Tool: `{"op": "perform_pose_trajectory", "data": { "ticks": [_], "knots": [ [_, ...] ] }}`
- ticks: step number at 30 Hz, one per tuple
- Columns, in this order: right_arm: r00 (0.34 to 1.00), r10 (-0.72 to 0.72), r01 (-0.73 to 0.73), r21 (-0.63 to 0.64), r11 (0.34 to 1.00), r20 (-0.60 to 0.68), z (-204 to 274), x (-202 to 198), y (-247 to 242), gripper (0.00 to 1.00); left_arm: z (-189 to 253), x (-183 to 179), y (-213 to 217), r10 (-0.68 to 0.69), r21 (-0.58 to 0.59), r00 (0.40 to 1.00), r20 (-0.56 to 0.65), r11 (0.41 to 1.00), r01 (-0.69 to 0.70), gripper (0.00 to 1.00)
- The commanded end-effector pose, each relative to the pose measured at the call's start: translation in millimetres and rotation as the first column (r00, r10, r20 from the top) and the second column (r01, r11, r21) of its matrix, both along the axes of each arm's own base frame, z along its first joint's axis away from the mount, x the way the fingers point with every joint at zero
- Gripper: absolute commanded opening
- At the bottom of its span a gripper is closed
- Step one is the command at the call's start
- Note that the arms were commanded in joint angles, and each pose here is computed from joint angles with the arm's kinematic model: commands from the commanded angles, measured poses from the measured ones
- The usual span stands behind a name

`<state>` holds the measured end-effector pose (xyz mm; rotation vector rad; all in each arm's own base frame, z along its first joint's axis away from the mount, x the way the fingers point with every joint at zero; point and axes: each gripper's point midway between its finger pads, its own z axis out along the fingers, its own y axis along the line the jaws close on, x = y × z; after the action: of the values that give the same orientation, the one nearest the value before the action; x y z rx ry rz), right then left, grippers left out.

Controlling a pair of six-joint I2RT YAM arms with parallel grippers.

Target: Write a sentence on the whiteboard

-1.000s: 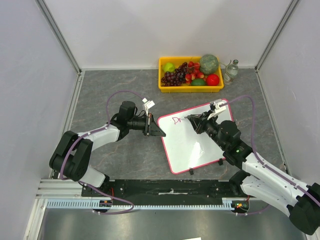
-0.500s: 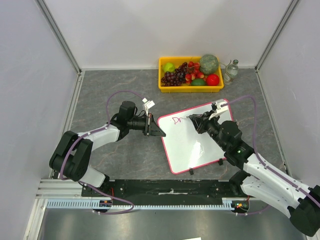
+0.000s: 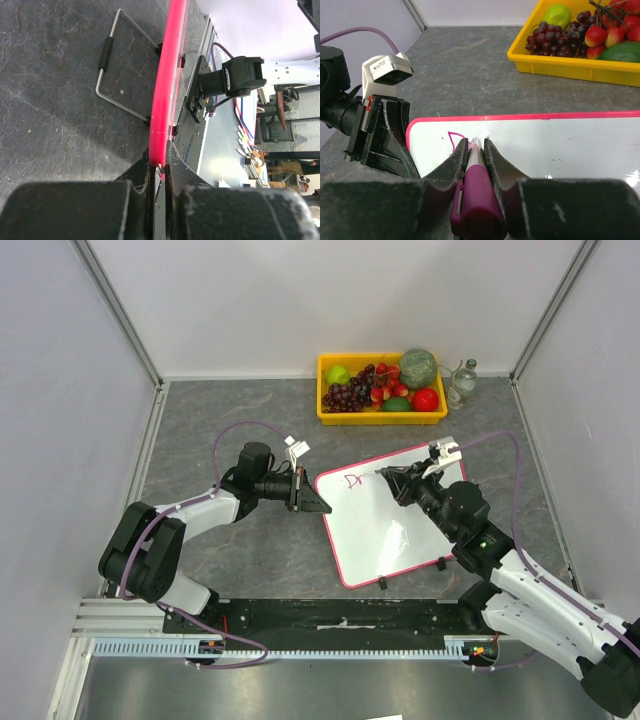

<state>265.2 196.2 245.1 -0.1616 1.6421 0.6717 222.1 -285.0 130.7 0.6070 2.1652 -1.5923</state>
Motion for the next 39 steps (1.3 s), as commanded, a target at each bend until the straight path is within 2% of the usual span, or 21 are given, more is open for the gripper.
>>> {"op": "perform_pose_trajectory", "data": {
  "ticks": [1,22,32,39],
  "knots": [
    [1.0,0.013,-0.013,0.007,1.0,0.011,9,4,5,0.0,-12,-9,2,-0.056,0.033,0.995,0.077,0.998,0.053,0.02],
    [0.998,-0.009,0.005,-0.066,0.998,-0.061,-30,3,-1,0.0,-13,-9,2,-0.055,0.035,0.996,0.075,0.998,0.052,0.02],
    [0.994,-0.094,0.089,-0.073,0.993,-0.063,-30,7,-16,0.0,-13,-9,2,-0.054,0.035,0.996,0.072,0.998,0.052,0.02],
    [0.994,-0.099,0.096,-0.049,0.994,-0.055,-20,15,-11,0.0,-13,-8,2,-0.056,0.035,0.996,0.075,0.998,0.054,0.02]
  ]
}}
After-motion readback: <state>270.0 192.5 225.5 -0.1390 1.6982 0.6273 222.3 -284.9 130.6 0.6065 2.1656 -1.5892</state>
